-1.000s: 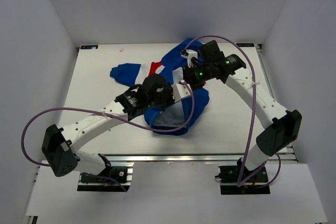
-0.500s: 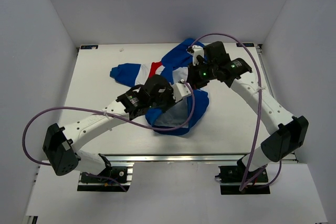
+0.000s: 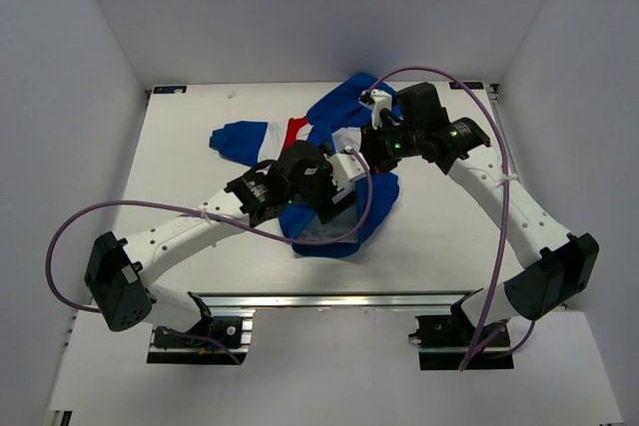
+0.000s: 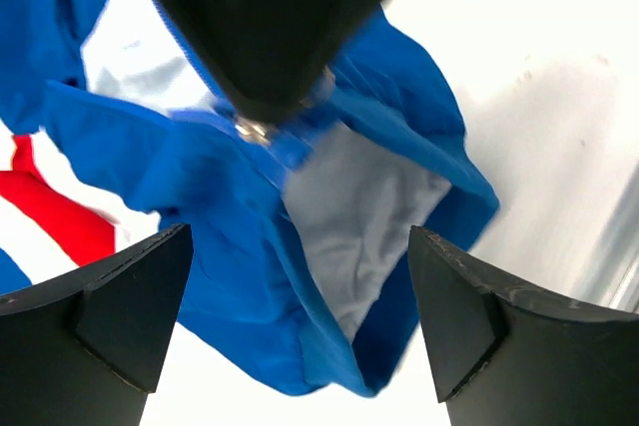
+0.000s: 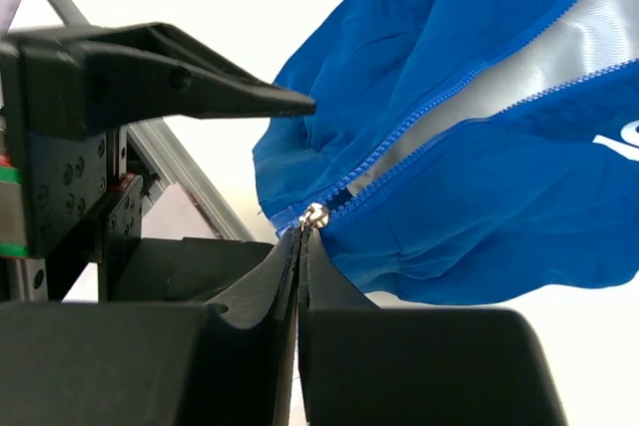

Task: Zip up the jacket

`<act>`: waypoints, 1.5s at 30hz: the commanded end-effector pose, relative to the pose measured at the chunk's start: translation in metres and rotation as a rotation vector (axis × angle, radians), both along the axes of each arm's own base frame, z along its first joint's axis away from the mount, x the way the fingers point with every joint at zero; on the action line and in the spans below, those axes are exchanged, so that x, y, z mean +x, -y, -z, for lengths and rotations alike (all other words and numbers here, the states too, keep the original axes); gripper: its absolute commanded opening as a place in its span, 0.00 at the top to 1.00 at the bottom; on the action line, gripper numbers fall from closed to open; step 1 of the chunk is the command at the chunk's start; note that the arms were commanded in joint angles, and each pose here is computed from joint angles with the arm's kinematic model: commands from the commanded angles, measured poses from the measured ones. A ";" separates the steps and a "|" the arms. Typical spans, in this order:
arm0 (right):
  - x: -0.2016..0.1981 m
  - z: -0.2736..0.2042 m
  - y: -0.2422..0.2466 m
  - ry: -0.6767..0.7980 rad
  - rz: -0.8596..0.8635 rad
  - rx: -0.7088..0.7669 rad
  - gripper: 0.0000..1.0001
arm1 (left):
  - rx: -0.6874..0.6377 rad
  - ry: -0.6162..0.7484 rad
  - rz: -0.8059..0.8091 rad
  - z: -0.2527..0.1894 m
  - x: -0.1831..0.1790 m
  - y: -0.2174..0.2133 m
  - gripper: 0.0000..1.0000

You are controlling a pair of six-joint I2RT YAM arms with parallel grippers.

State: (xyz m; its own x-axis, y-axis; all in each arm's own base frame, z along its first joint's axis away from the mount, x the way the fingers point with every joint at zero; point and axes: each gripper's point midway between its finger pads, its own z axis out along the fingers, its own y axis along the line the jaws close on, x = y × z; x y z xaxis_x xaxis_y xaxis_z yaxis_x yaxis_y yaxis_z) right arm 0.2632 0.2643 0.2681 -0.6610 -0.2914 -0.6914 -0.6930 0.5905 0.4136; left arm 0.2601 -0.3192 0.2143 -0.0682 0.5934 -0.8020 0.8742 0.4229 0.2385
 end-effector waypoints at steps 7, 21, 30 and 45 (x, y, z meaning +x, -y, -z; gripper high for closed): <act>-0.008 -0.015 -0.005 0.019 -0.034 0.058 1.00 | -0.100 0.165 -0.058 -0.052 0.023 0.006 0.02; -0.003 -0.004 -0.008 -0.017 -0.035 0.046 1.00 | -0.100 0.161 0.043 -0.051 0.017 0.022 0.62; 0.008 0.002 -0.009 -0.015 -0.002 0.023 1.00 | -0.097 0.151 0.080 -0.049 0.011 0.022 1.00; 0.081 0.067 0.021 0.119 0.206 -0.255 1.00 | -0.173 0.154 0.098 -0.067 -0.011 0.008 1.00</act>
State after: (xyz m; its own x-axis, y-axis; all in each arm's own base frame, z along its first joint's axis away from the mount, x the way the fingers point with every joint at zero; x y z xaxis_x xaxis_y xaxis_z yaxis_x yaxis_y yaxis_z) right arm 0.3053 0.2580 0.2112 -0.6966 -0.3288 -0.6376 -0.6183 0.7260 0.3011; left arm 0.2639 -0.3274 0.2425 0.0598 0.5413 -0.8387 0.8700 0.3837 0.3097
